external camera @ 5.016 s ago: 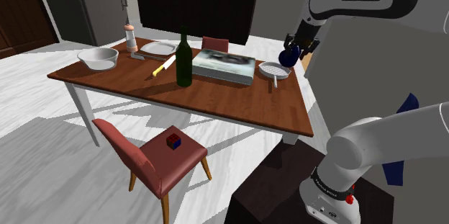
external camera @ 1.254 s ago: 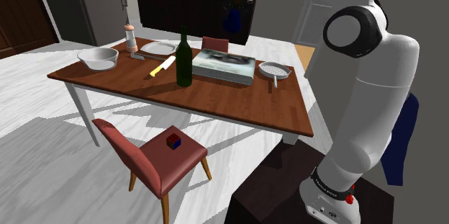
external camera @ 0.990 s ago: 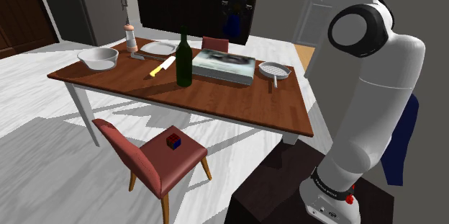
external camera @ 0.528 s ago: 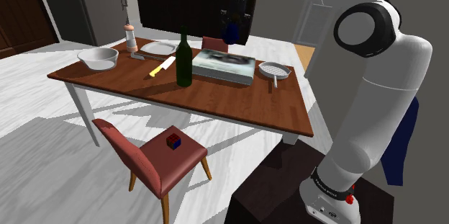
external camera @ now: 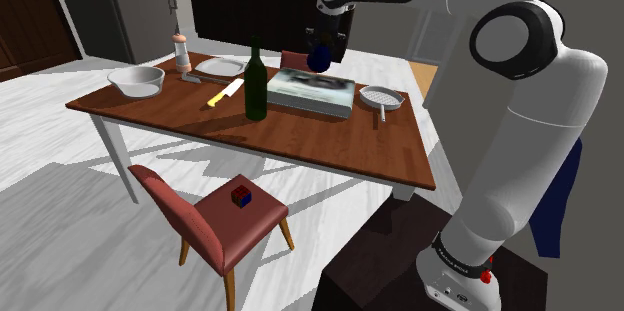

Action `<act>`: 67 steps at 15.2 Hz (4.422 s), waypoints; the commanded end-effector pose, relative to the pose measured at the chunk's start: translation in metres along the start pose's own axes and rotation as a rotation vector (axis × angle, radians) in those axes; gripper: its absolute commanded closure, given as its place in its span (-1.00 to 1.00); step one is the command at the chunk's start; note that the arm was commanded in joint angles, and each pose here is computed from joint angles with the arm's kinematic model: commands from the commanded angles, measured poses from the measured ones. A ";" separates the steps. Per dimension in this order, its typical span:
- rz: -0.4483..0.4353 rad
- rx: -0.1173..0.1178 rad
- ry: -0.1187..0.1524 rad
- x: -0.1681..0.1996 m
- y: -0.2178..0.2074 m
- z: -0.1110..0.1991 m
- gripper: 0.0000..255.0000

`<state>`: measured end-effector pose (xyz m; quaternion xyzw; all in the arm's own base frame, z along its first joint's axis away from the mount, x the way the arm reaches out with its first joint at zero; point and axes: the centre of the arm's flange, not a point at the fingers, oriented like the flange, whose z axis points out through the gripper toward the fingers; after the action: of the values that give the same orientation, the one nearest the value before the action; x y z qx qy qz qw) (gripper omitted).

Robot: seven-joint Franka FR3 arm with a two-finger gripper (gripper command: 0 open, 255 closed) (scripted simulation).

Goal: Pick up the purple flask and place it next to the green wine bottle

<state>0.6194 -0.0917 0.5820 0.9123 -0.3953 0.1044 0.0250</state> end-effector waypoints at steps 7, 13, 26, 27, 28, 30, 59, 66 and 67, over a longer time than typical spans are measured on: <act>0.000 0.001 0.001 -0.008 0.001 0.041 1.00; 0.000 0.001 0.001 -0.015 0.002 0.072 1.00; 0.000 0.001 0.001 -0.029 0.005 0.139 1.00; 0.000 0.001 0.001 -0.031 0.005 0.144 1.00; 0.000 0.001 0.001 -0.032 0.005 0.149 1.00; 0.000 0.001 0.001 -0.034 0.006 0.160 1.00; 0.000 0.001 0.001 -0.050 0.007 0.242 -1.00; 0.000 0.001 0.001 -0.052 0.009 0.192 -1.00; 0.000 0.001 0.001 -0.052 0.009 0.192 -1.00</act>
<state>0.6121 -0.0852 0.3824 0.9122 -0.3953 0.1053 0.0248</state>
